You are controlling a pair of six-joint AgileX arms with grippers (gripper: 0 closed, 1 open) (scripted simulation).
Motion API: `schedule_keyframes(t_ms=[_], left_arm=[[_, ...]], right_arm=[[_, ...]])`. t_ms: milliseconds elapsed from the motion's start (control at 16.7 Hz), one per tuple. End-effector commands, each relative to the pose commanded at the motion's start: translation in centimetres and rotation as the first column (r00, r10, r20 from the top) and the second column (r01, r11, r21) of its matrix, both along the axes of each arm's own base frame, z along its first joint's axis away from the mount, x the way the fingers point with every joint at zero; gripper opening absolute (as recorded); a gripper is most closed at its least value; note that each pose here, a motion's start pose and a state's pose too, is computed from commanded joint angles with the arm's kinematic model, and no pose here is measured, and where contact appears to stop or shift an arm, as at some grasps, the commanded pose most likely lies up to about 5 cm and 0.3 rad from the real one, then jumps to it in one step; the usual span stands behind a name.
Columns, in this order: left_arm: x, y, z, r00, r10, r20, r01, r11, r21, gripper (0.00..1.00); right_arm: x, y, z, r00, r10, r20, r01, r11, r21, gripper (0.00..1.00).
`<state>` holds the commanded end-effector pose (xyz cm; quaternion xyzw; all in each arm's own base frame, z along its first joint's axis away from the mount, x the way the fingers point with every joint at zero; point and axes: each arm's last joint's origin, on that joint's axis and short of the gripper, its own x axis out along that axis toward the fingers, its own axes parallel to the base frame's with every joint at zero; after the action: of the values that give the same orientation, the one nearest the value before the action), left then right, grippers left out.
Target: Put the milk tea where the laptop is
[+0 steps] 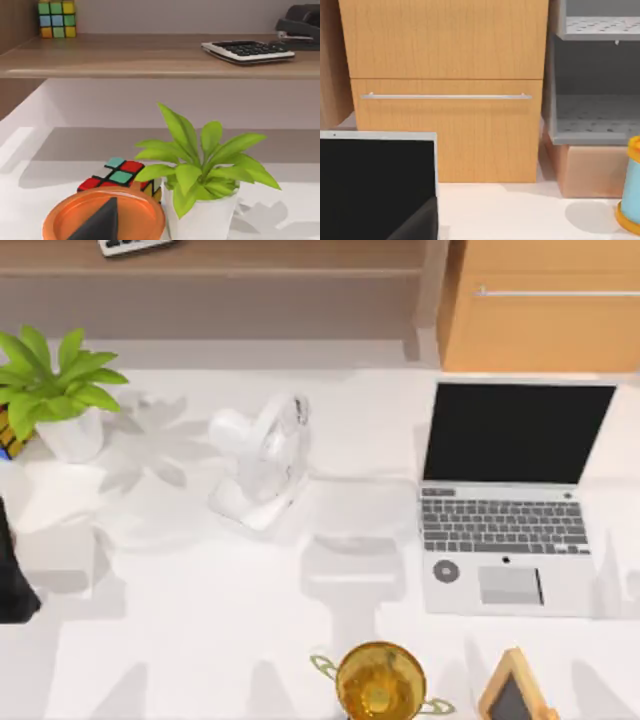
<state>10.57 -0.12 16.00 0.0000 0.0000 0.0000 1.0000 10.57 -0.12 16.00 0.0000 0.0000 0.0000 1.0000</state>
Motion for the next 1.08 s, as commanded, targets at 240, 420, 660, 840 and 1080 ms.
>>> schedule_keyframes(t_ms=[240, 420, 660, 840, 1080], left_arm=[[0.0, 0.0, 0.0, 1.000, 0.000, 0.000, 0.000, 1.000, 0.000, 1.00], [0.0, 0.0, 0.0, 1.000, 0.000, 0.000, 0.000, 1.000, 0.000, 1.00], [0.0, 0.0, 0.0, 1.000, 0.000, 0.000, 0.000, 1.000, 0.000, 1.00], [0.0, 0.0, 0.0, 1.000, 0.000, 0.000, 0.000, 1.000, 0.000, 1.00], [0.0, 0.0, 0.0, 1.000, 0.000, 0.000, 0.000, 1.000, 0.000, 1.00]], right_arm=[[0.2, -0.1, 0.1, 1.000, -0.001, -0.004, 0.001, 1.000, -0.004, 1.00], [0.8, -0.7, 0.5, 1.000, -0.005, -0.018, 0.005, 1.000, -0.020, 1.00], [2.6, -2.3, 0.8, 0.998, -0.012, -0.067, 0.009, 0.999, -0.042, 1.00], [4.2, -4.2, 0.6, 0.994, -0.017, -0.107, 0.011, 0.999, -0.051, 1.00], [5.9, -7.4, -0.6, 0.988, -0.020, -0.150, 0.013, 0.999, -0.050, 1.00]])
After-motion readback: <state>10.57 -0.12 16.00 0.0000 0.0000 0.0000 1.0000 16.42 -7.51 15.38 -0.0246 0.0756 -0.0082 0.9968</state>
